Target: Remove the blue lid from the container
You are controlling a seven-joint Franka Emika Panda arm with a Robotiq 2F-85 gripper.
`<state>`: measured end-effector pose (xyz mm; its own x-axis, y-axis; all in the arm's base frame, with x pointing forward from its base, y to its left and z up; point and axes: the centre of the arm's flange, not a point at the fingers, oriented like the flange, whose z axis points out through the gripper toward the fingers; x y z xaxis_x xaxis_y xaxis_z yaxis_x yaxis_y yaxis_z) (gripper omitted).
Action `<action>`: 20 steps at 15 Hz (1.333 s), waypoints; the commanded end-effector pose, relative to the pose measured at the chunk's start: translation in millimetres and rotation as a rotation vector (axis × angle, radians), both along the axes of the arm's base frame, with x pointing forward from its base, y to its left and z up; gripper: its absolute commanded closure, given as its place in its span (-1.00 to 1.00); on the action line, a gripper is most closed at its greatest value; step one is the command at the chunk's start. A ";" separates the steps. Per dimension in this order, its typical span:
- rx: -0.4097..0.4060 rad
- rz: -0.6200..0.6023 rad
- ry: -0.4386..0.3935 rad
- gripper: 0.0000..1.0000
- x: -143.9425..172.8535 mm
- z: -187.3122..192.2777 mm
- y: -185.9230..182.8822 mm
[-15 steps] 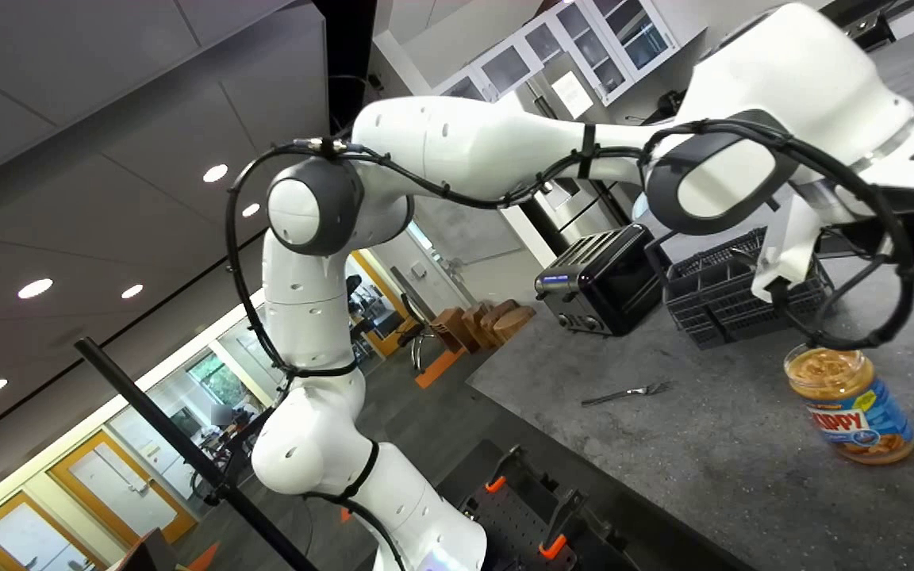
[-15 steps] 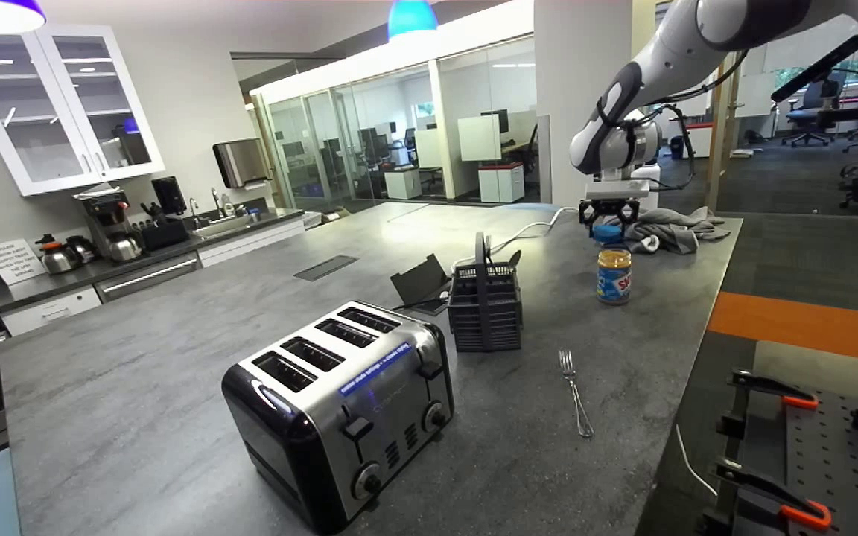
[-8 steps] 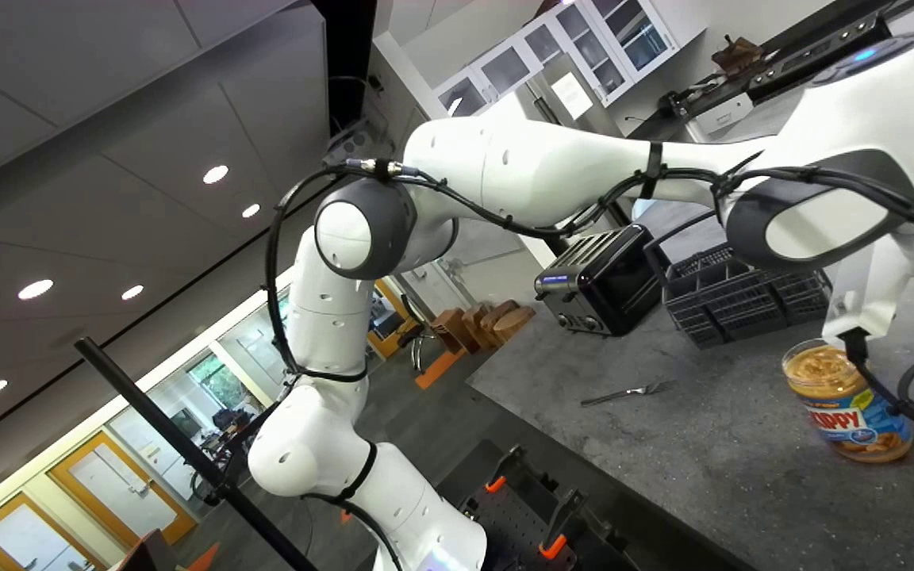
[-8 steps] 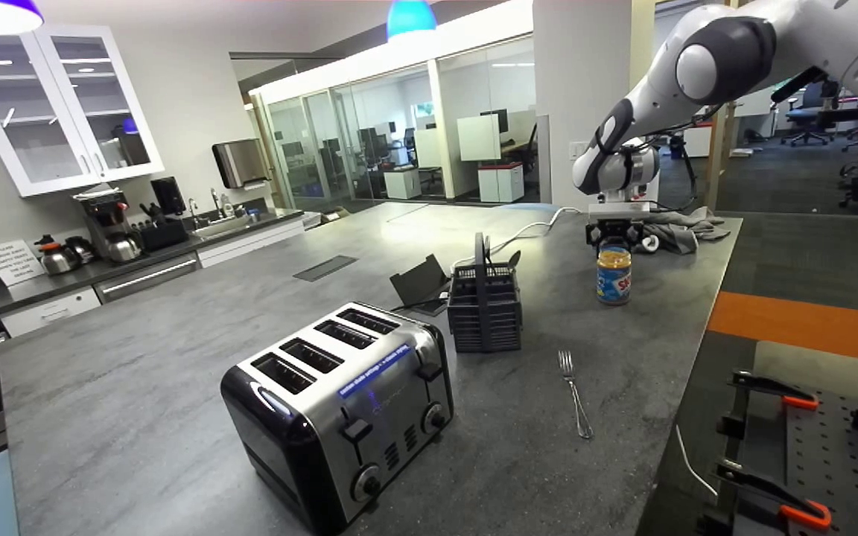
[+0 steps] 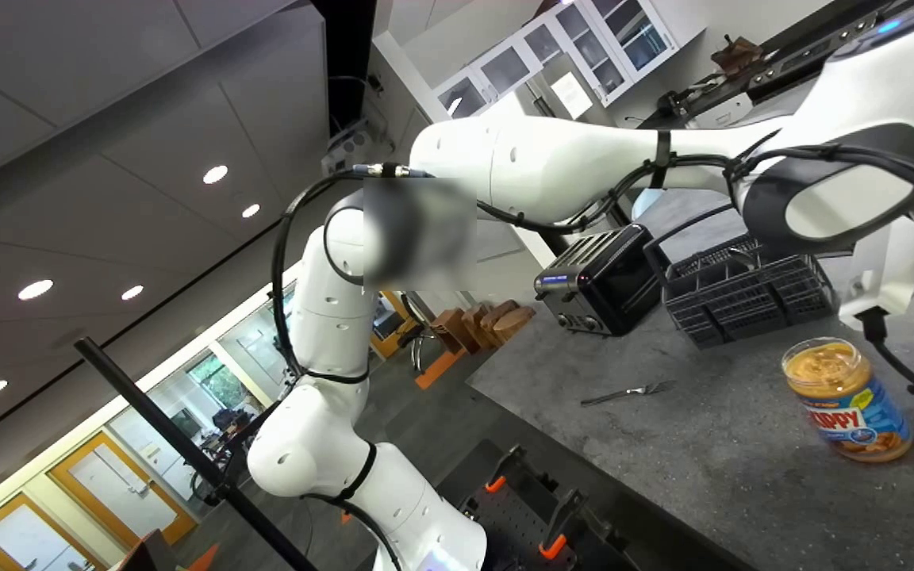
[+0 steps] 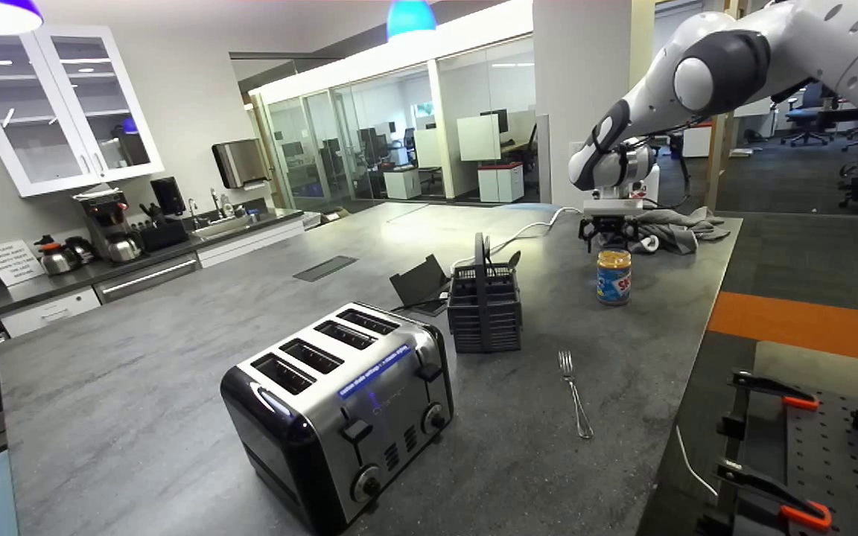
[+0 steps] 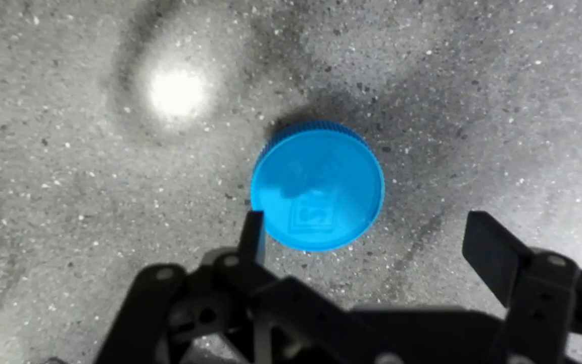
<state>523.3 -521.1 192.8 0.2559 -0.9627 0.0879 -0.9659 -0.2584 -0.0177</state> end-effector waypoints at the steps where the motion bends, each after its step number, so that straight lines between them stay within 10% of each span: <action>1: 0.039 0.000 -0.025 -1.00 -6.8 49.4 16.0; 11: 0.009 -0.020 0.001 -1.00 -45.7 179.3 44.0; 20: -0.028 -0.002 0.009 -1.00 -33.4 189.6 44.9</action>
<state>489.9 -476.2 382.4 0.2549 -0.9604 0.1121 -0.9665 -0.2567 -0.0018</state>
